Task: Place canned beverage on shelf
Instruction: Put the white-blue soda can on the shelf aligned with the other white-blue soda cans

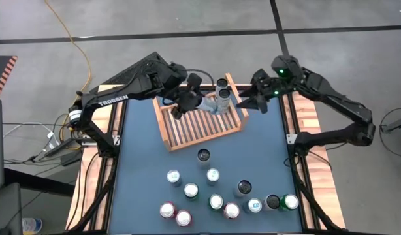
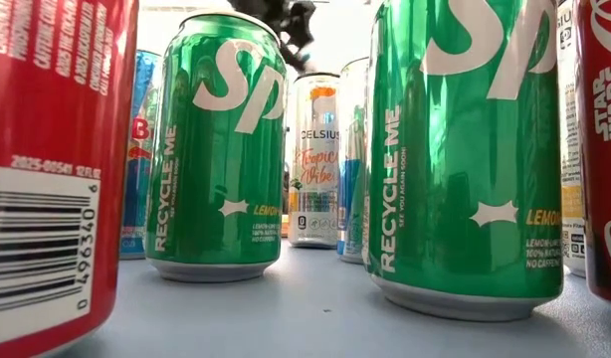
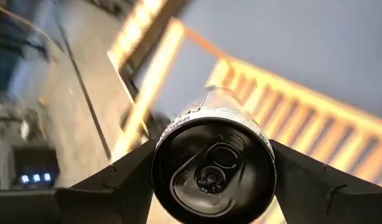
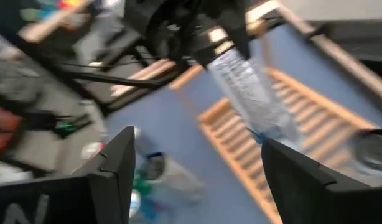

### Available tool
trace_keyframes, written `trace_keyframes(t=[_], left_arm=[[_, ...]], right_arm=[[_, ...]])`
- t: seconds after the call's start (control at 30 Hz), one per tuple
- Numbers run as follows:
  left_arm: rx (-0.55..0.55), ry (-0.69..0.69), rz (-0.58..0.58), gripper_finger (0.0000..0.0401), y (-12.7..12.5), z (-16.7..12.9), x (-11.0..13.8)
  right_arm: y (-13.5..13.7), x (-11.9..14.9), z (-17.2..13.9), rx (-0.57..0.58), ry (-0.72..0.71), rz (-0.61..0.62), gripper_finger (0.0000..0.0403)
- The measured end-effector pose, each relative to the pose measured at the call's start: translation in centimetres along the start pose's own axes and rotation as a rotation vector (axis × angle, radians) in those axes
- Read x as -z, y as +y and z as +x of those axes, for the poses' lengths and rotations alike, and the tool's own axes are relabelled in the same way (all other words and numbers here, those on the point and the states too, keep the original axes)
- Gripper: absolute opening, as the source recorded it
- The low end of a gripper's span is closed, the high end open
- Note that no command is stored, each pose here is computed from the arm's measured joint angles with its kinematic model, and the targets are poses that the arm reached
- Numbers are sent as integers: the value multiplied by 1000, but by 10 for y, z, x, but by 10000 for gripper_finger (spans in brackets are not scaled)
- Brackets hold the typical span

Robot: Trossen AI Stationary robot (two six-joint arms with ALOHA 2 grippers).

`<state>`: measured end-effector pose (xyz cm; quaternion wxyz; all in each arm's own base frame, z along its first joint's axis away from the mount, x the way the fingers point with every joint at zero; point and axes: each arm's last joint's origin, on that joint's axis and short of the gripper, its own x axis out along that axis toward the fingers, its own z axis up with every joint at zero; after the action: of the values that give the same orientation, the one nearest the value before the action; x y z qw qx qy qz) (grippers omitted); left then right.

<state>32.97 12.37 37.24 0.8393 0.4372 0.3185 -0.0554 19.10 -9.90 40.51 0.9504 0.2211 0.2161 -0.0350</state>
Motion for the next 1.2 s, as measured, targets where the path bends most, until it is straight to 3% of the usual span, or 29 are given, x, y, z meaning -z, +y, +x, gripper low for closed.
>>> trace_keyframes(t=[0.1,0.37,0.6,0.7,1.03,1.2], left_arm=[[33,66,46,252,-5,0,2],[170,106,37,252,-24,1,-6],[312,367,28,252,-46,30,7],[380,407,25,252,-56,47,10],[395,344,-5,253,-58,62,10],[402,331,-45,277,-58,62,10]], right_arm=[[1,2,-1,58,-1,-17,271],[-2,2,13,51,39,-29,270],[-7,3,33,17,93,-24,270],[-5,4,37,6,103,-28,270],[-4,4,38,0,106,-30,270],[-4,4,38,-1,107,-30,270]])
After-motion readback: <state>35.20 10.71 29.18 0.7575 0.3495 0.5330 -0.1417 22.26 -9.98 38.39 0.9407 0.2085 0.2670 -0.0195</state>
